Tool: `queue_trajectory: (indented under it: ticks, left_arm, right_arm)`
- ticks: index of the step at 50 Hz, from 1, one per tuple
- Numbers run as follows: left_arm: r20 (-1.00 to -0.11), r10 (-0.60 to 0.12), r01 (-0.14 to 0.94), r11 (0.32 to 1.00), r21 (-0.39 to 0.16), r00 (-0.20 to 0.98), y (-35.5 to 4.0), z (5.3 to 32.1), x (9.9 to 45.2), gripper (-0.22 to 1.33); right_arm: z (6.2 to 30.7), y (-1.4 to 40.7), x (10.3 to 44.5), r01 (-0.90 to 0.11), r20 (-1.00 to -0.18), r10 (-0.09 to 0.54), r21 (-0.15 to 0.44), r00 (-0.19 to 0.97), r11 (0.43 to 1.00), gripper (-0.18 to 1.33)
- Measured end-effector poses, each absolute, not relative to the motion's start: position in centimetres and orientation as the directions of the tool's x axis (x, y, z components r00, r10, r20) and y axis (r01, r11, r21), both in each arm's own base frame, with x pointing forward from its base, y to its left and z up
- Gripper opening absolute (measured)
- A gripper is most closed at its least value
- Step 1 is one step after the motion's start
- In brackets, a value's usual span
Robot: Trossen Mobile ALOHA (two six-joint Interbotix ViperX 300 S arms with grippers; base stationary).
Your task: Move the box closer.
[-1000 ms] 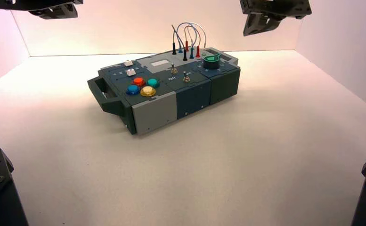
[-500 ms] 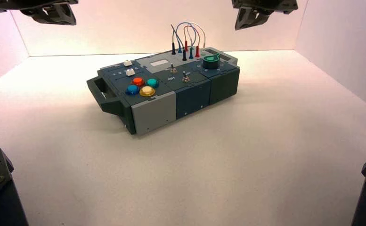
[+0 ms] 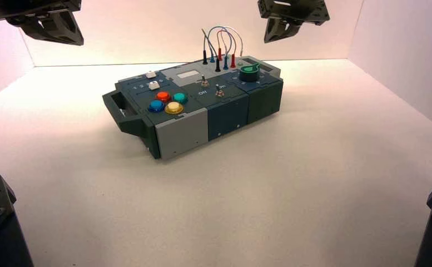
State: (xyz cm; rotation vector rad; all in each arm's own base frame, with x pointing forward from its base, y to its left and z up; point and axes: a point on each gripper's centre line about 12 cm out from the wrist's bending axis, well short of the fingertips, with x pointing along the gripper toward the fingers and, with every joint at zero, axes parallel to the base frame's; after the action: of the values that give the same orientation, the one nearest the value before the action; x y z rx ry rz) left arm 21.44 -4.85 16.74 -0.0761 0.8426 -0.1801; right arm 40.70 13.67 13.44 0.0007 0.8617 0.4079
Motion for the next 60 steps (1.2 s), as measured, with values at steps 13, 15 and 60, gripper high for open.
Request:
queue_trajectory:
  ticks: [13,15,60]
  left_arm:
    - [-0.797,-0.182,0.128,0.983,-0.132,0.575,-5.2,14.6,21.8,-0.16]
    - [-0.806,-0.181,0.130,0.983,-0.131,0.564,-5.3,14.3,22.0,-0.16]
    - [-0.877,-0.197,0.167,0.977,-0.136,0.438,-7.8,10.3,22.7,-0.16]
  right_arm:
    - [12.3,14.0,42.0,-0.365,-0.752,0.354,0.162,0.556,0.917,-0.14]
    - [12.1,14.2,42.1,-0.373,-0.756,0.358,0.163,0.547,0.914,-0.14]
    - [9.4,14.4,43.4,-0.392,-0.795,0.361,0.171,0.487,0.904,-0.14]
